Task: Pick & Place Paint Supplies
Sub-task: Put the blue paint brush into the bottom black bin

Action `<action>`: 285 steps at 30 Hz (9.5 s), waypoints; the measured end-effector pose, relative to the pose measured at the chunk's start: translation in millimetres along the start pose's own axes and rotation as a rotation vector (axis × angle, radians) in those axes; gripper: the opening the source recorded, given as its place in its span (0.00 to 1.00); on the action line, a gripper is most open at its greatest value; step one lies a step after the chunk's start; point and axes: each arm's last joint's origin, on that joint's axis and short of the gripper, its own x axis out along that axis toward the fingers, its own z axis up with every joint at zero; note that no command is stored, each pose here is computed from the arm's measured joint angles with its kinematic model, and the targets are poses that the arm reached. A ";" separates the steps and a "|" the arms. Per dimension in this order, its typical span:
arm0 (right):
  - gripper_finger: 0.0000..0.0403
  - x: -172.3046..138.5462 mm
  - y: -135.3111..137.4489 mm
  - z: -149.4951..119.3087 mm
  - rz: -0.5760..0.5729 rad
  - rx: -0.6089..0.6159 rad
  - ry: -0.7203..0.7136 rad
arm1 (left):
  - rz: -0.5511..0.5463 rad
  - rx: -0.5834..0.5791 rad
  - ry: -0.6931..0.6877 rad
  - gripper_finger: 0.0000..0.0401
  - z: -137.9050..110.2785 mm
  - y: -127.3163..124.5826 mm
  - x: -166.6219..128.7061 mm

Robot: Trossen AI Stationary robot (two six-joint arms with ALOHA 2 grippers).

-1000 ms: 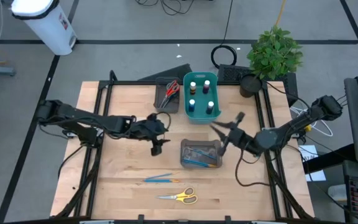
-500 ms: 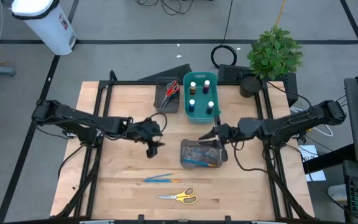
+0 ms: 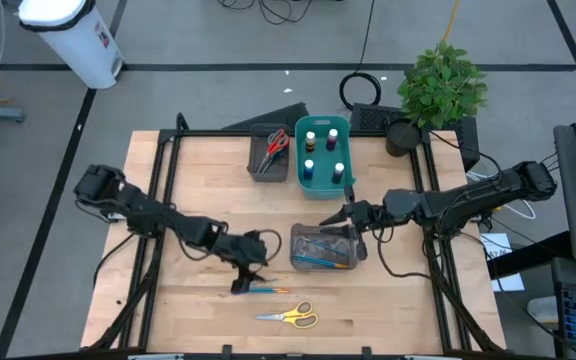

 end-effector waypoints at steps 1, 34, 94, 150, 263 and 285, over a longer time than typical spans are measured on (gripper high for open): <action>0.15 0.0 0.1 0.0 0.000 0.000 0.000 | -0.007 0.009 -0.003 0.57 -1.7 -2.8 4.9; 0.15 -11.5 59.6 4.1 -0.108 -0.147 -0.073 | 0.161 0.092 -0.102 0.57 -13.2 -4.0 50.3; 0.15 -11.4 59.6 3.9 -0.103 -0.125 -0.074 | 0.168 0.224 0.058 0.27 -26.5 -45.6 104.3; 0.15 -11.4 59.5 3.8 -0.103 -0.125 -0.073 | 0.172 0.178 -0.037 0.38 -15.5 -49.8 96.6; 0.31 40.6 21.5 -44.6 -0.105 -0.052 -0.132 | 0.242 0.487 -0.905 0.01 123.0 26.9 -9.0; 0.01 12.9 23.2 -31.4 -0.086 0.083 -0.005 | 0.257 0.303 -0.638 0.34 108.9 18.2 -17.2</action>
